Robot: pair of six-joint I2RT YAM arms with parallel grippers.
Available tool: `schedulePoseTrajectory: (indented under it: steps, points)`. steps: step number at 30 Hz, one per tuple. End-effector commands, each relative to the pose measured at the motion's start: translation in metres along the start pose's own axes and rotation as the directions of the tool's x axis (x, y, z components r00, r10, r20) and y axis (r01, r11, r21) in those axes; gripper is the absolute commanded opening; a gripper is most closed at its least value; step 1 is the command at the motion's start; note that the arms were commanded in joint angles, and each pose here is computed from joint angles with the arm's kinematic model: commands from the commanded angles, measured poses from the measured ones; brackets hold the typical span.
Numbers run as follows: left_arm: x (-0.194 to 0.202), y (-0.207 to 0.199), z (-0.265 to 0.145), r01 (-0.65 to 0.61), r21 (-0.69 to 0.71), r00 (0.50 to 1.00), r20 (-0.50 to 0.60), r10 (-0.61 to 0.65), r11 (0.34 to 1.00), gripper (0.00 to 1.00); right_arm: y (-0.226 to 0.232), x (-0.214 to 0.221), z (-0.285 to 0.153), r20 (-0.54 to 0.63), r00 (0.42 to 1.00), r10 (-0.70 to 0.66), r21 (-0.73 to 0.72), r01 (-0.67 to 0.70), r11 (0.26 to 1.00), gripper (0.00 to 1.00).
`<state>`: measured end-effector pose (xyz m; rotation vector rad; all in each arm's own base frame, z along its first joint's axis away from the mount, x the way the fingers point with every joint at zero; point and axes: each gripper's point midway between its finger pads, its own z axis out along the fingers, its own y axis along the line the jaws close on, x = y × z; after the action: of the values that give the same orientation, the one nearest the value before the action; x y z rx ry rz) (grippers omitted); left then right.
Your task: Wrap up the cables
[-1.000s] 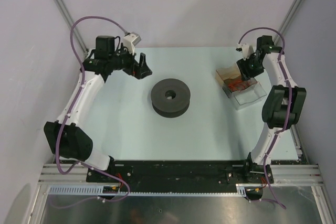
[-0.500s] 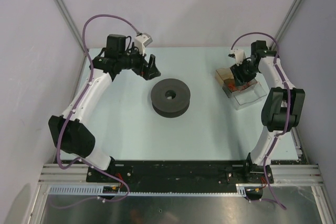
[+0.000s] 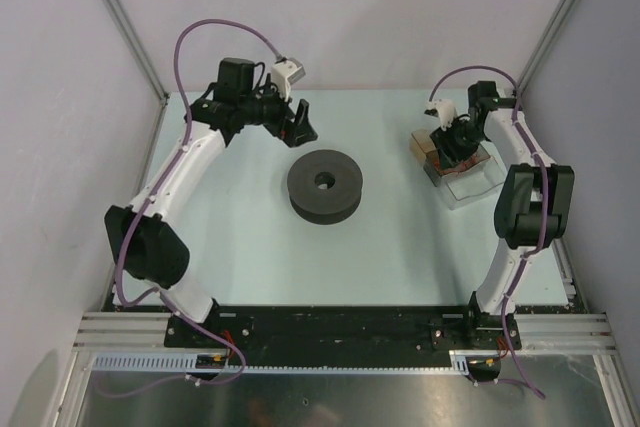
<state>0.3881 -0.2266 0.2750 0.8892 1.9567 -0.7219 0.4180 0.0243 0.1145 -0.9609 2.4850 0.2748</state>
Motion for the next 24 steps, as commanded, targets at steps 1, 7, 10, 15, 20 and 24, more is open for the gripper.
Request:
schedulePoseTrajectory:
  steps: [1, 7, 10, 15, 20, 24]
  points:
    - [-0.028, -0.005, 0.009, -0.09, 0.018, 0.995, 0.051, 0.089, 0.996, 0.99, 0.003, -0.001, 0.01, -0.01, 1.0, -0.028, -0.038, 0.027, 0.999, 0.48]
    - [-0.039, -0.014, 0.035, -0.104, 0.068, 0.993, 0.054, 0.101, 0.992, 0.99, 0.003, 0.003, 0.014, -0.012, 1.0, -0.027, -0.051, 0.027, 0.998, 0.27]
    - [-0.048, -0.019, 0.05, -0.122, 0.087, 0.991, 0.065, 0.116, 0.989, 0.99, 0.004, -0.01, 0.001, 0.042, 0.999, -0.012, -0.052, 0.014, 0.999, 0.09]
    - [-0.079, -0.03, 0.079, -0.146, 0.132, 0.982, 0.14, 0.128, 0.98, 0.99, 0.015, -0.043, -0.042, 0.21, 0.978, 0.007, -0.056, 0.005, 0.998, 0.0]
    - [-0.115, -0.056, 0.113, -0.227, 0.233, 0.946, 0.284, 0.157, 0.945, 0.96, 0.029, -0.068, -0.087, 0.355, 0.935, -0.009, -0.047, 0.028, 0.998, 0.0]
    - [-0.13, -0.087, 0.138, -0.313, 0.323, 0.9, 0.401, 0.171, 0.893, 0.92, 0.039, -0.077, -0.106, 0.422, 0.906, -0.029, -0.046, 0.053, 0.998, 0.0]
